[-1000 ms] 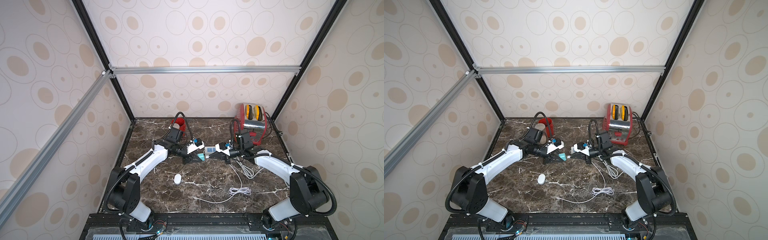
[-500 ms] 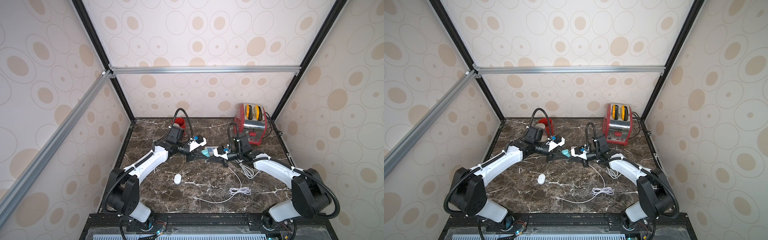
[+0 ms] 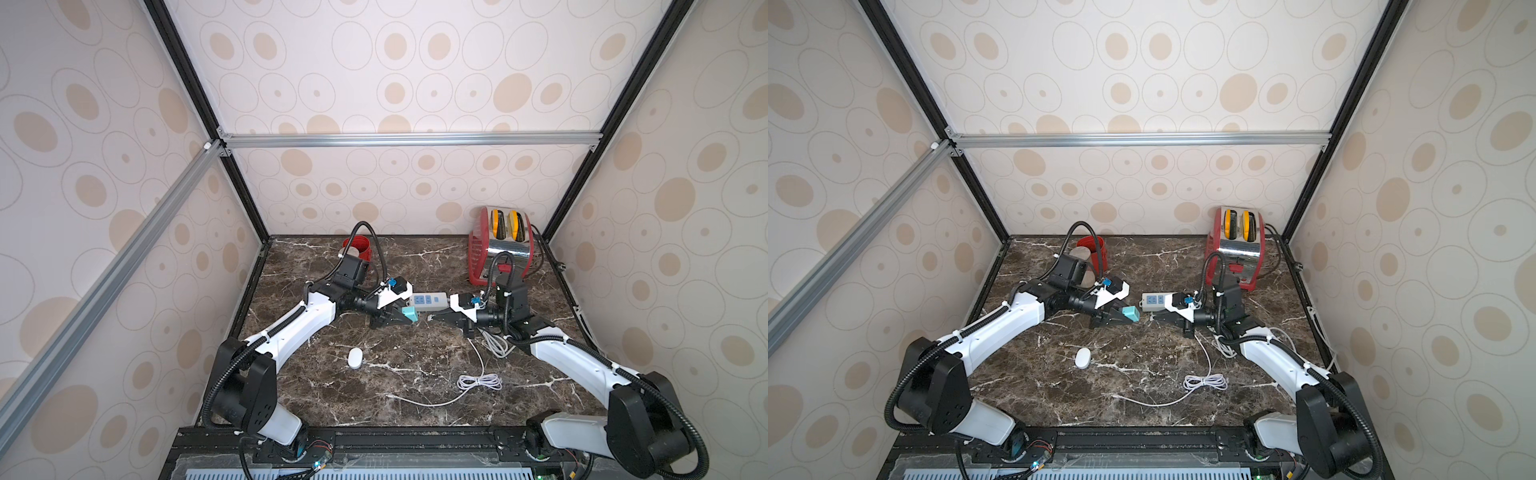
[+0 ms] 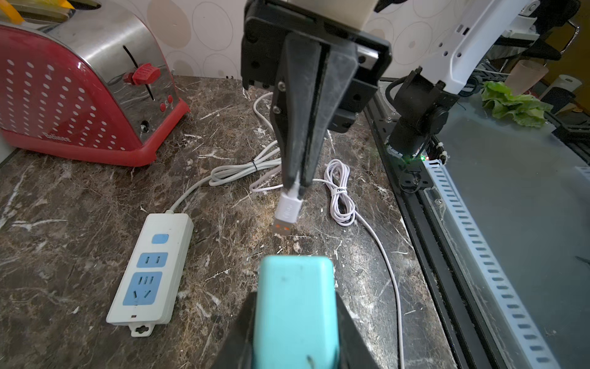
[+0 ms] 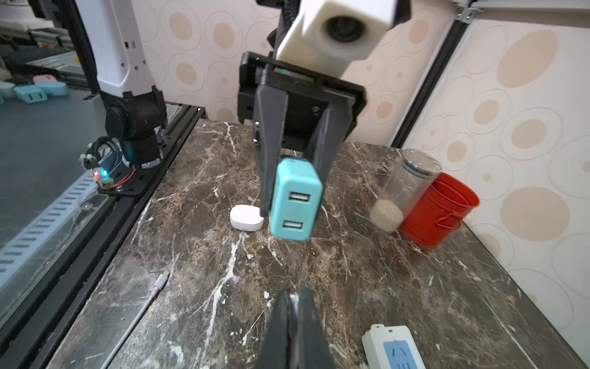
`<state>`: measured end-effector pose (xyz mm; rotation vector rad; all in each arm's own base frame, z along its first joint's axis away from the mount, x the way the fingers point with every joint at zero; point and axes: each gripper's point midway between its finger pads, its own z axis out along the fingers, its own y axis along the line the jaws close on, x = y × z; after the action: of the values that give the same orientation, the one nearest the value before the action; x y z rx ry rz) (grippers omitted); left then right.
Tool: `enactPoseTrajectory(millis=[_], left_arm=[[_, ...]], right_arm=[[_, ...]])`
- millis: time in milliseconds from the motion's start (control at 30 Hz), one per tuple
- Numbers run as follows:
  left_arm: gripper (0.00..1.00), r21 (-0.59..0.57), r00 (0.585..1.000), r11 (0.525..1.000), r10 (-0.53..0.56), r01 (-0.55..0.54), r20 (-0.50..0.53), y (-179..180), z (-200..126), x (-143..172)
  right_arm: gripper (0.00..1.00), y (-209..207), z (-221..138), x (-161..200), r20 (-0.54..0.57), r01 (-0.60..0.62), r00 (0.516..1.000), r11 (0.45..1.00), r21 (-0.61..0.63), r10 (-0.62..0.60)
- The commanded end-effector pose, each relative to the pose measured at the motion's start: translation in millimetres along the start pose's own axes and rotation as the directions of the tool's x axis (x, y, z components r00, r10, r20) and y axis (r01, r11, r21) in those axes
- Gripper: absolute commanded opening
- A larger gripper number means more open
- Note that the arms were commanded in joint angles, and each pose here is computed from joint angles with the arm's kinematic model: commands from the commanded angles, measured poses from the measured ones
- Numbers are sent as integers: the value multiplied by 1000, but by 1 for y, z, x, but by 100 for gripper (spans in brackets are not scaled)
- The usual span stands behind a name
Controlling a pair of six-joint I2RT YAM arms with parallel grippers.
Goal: Charge the bluetooth headset
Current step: Insert the charging cable into the plug.
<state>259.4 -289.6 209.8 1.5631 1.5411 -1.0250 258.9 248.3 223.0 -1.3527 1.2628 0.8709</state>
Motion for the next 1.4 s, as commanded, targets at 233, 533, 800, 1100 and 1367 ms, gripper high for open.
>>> enactPoseTrajectory(millis=[233, 533, 800, 1100, 1367], left_arm=[[0, 20, 998, 999, 27, -28, 58, 3, 1, -10], [0, -11, 996, 999, 49, -48, 79, 17, 4, -18], [0, -54, 994, 996, 76, -72, 76, 27, 2, -23], [0, -56, 990, 994, 97, -91, 105, 25, -3, -37], [0, -32, 992, 997, 76, -73, 97, 19, -3, -34]], right_arm=[[0, -16, -11, -66, 243, 45, 969, 999, 24, -50], [0, -26, -4, -92, 340, 63, 939, 998, -7, -57], [0, -4, 9, -85, 299, 33, 954, 992, -123, 6], [0, 0, 15, -64, 230, 7, 973, 993, -118, 21], [0, -9, 15, -70, 257, 31, 966, 997, -65, -13]])
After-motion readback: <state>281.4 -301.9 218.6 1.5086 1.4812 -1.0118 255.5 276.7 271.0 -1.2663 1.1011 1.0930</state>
